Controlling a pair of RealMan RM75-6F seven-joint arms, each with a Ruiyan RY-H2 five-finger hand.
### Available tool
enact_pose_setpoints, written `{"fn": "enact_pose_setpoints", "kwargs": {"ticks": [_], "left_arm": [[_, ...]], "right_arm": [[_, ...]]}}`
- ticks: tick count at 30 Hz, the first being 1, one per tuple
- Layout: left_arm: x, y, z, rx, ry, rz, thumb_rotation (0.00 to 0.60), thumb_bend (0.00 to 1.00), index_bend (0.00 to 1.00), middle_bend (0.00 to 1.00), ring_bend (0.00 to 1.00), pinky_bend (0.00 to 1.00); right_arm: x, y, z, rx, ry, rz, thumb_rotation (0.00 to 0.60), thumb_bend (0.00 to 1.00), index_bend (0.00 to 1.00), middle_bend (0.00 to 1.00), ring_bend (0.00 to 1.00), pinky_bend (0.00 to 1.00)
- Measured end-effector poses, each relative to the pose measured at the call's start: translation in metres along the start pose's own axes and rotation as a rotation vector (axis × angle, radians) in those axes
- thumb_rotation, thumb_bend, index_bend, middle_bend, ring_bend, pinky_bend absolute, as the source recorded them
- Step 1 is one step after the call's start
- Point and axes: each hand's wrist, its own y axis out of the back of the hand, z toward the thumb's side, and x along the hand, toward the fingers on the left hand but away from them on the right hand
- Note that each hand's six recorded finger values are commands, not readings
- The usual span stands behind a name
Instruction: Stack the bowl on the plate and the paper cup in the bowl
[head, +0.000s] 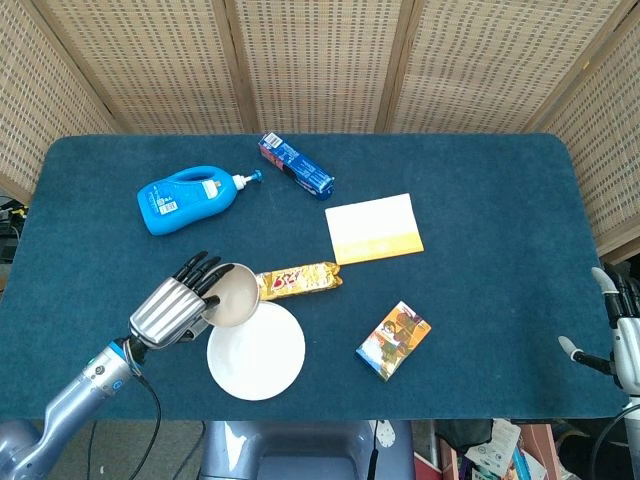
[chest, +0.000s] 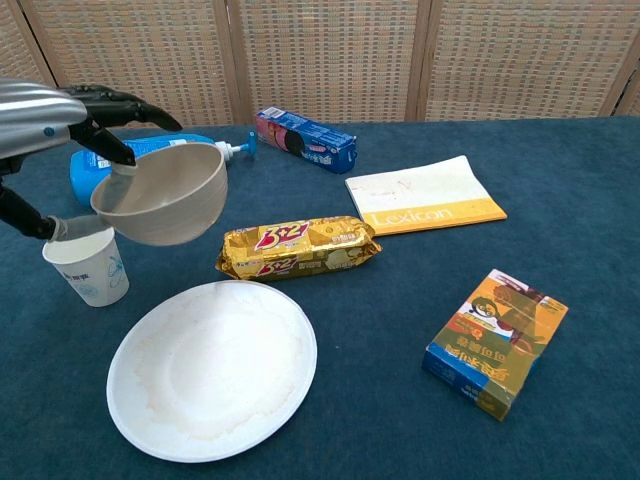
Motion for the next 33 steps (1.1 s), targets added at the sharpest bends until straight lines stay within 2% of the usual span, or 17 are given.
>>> {"fn": "enact_pose_setpoints", "kwargs": {"ticks": [6,19,25,33], "left_arm": [[0.001,-0.015,0.017,-0.017,-0.051,-0.046,0.600,0.38,0.63,0.08,0.00,0.02],[0.011,-0.046,0.053,0.014,-0.144,-0.123,0.600,0.38,0.63,0.08,0.00,0.02],[0.005,-0.062,0.051,0.068,-0.145,-0.187,0.600,0.38,0.63,0.08,0.00,0.02],[0.000,-0.071,0.046,0.105,-0.139,-0.215,0.600,0.38,0.63,0.08,0.00,0.02]], "right_arm": [[-0.001,0.001,-0.002,-0.001,-0.006,-0.002,0.600,0.15,0.00,0.00,0.00,0.00],[0.000,0.005,-0.005,-0.015,-0.011,-0.015,0.600,0.15,0.00,0.00,0.00,0.00],[0.001,0.008,-0.005,-0.022,-0.011,-0.025,0.600,0.15,0.00,0.00,0.00,0.00],[0.002,0.008,-0.003,-0.021,-0.004,-0.025,0.600,0.15,0.00,0.00,0.00,0.00]]}}
